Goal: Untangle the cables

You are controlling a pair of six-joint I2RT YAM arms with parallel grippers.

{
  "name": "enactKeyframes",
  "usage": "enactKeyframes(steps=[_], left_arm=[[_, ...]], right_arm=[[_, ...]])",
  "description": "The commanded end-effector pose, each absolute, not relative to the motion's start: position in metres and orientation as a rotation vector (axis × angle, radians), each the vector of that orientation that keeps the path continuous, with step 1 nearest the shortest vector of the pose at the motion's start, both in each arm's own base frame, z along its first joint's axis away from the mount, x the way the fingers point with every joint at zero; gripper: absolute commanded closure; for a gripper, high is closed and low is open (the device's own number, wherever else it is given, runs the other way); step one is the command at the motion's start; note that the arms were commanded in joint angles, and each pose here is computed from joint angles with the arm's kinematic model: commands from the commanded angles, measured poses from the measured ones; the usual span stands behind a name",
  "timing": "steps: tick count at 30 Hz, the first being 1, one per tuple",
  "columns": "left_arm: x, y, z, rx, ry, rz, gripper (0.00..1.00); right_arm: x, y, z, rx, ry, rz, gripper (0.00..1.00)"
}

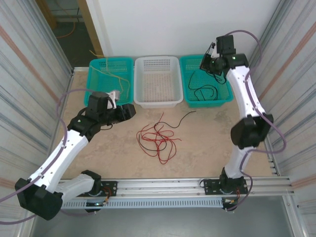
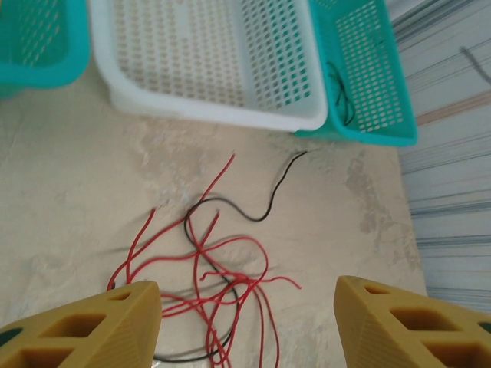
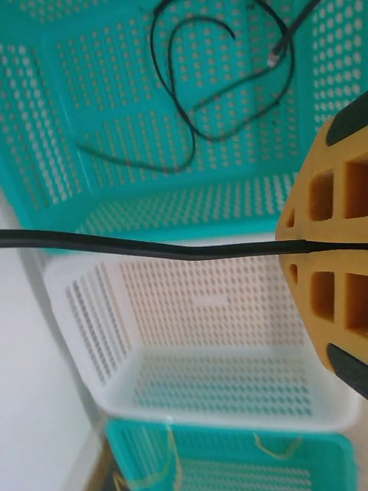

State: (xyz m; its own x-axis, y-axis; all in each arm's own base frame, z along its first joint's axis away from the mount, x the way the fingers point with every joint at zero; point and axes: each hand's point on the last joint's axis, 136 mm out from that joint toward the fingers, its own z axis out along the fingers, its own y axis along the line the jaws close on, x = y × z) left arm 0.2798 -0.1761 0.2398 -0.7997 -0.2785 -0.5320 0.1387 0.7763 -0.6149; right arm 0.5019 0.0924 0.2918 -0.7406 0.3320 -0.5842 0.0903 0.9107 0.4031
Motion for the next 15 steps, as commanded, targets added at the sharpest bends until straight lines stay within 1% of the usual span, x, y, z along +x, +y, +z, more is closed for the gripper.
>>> enactKeyframes(steps=[1, 3, 6, 10, 11, 15], left_arm=[[0.269, -0.18, 0.218, -0.119, 2.415, -0.844, 0.38], [0.263, -0.183, 0.207, -0.092, 2.456, -0.794, 0.37], [0.255, -0.188, 0.193, -0.055, 2.507, -0.745, 0.35], [0.25, -0.189, 0.178, -0.026, 2.55, -0.68, 0.31], [0.249, -0.189, 0.174, -0.021, 2.561, -0.667, 0.3], [0.247, -0.19, 0.159, 0.005, 2.61, -0.621, 0.29]], right_arm=[[0.503, 0.074, 0.246, 0.401, 2.582, 0.418, 0.99], [0.513, 0.067, 0.228, 0.416, 2.631, 0.38, 0.93], [0.517, 0.062, 0.209, 0.441, 2.684, 0.353, 0.74], [0.512, 0.063, 0.208, 0.44, 2.689, 0.341, 0.58], [0.51, 0.064, 0.211, 0.43, 2.68, 0.334, 0.55], [0.497, 0.071, 0.227, 0.38, 2.656, 0.31, 0.54]])
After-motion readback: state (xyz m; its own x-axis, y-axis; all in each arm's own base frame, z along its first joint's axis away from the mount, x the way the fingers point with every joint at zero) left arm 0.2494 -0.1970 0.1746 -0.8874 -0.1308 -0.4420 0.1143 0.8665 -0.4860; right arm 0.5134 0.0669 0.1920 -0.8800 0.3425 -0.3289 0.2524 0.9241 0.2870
